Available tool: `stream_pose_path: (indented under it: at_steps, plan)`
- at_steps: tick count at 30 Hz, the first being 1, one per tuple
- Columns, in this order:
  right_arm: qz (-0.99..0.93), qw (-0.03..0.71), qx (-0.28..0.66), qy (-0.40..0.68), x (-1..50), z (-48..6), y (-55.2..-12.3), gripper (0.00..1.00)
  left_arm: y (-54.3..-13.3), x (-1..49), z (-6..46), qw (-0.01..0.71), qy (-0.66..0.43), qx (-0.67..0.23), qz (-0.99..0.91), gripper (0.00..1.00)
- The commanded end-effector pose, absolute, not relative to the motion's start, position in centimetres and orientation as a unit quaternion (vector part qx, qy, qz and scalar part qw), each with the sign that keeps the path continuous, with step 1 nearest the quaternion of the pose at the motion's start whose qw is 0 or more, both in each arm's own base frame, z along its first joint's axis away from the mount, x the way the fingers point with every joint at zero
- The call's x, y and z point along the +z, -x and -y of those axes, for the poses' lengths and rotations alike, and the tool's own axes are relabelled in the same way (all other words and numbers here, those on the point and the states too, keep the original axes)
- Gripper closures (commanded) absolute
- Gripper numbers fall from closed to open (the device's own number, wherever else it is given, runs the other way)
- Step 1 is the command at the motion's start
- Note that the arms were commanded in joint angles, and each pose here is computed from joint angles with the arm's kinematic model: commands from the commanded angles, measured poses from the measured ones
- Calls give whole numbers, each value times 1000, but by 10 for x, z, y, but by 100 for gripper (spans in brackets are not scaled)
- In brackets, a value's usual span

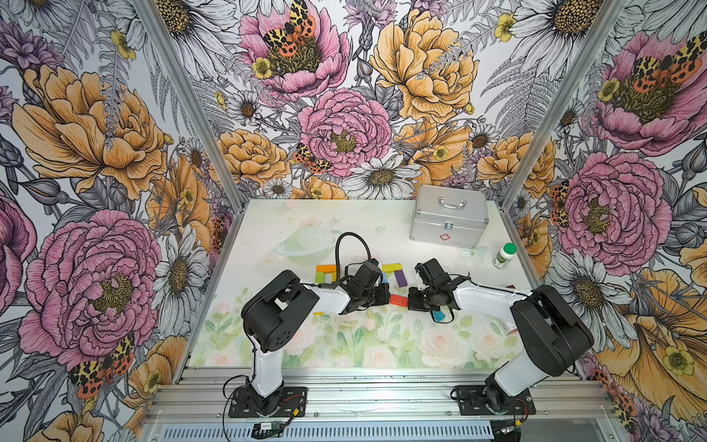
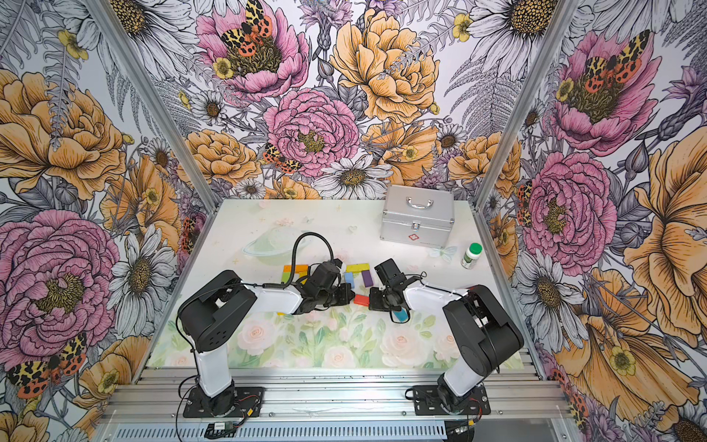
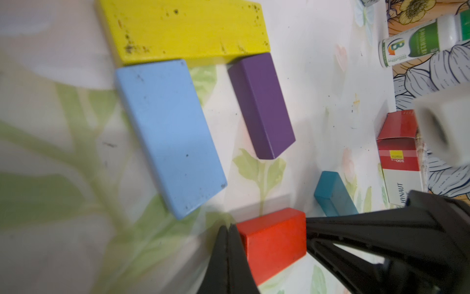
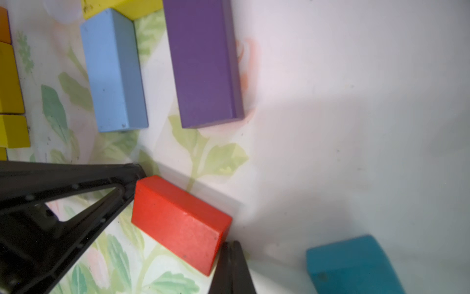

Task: Assemble the letter p with building blocks
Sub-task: Assemble the building block at the center of the board.

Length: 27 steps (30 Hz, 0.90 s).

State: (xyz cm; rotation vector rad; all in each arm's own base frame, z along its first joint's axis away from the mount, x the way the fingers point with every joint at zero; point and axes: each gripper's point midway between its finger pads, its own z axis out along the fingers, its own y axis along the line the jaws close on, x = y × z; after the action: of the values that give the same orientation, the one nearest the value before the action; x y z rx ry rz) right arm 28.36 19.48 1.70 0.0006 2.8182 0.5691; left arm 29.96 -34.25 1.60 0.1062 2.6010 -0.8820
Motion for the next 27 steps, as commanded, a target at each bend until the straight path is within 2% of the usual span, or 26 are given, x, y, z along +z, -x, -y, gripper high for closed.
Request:
stream_pose_path:
  at_steps: [1,27]
  plan:
    - [-981,113,159,1,-6,-181,-284,97,-287,27,352,190,-55,-331,-923,100]
    - [-980,123,159,-3,-5,-169,-311,98,-299,34,369,190,-53,-323,-926,100]
